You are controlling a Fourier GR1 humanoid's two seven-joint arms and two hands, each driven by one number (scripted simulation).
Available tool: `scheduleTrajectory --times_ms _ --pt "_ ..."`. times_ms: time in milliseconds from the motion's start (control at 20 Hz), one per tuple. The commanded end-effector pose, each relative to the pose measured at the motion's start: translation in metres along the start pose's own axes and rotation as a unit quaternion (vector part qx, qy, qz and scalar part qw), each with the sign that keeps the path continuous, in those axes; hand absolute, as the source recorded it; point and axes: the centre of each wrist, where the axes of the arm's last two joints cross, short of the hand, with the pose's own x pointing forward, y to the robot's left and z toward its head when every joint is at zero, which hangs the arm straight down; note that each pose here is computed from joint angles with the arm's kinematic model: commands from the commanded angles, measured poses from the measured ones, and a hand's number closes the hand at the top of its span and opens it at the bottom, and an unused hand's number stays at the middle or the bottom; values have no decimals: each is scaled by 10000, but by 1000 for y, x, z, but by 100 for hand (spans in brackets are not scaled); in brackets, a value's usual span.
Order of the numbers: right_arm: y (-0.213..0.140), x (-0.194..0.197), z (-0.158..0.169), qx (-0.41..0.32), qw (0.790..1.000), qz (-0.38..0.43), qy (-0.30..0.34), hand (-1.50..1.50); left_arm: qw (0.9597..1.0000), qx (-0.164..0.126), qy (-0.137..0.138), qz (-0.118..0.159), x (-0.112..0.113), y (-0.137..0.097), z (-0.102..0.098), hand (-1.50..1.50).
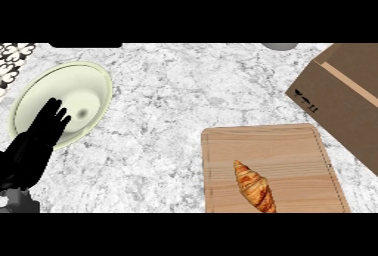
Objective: Pick the tomato from the cutting board and place it in the cardboard box
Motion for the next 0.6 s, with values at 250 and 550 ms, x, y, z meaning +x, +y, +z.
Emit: scheduleTrajectory --times_ms 250,550 --pt "-93 -41 26 -195 9976 -658 64 -150 9999 -107 -1 38 7 -5 1 0" --pt "-110 -49 29 -69 9986 -519 -71 -150 9999 -93 -86 -19 -4 -14 -6 0"
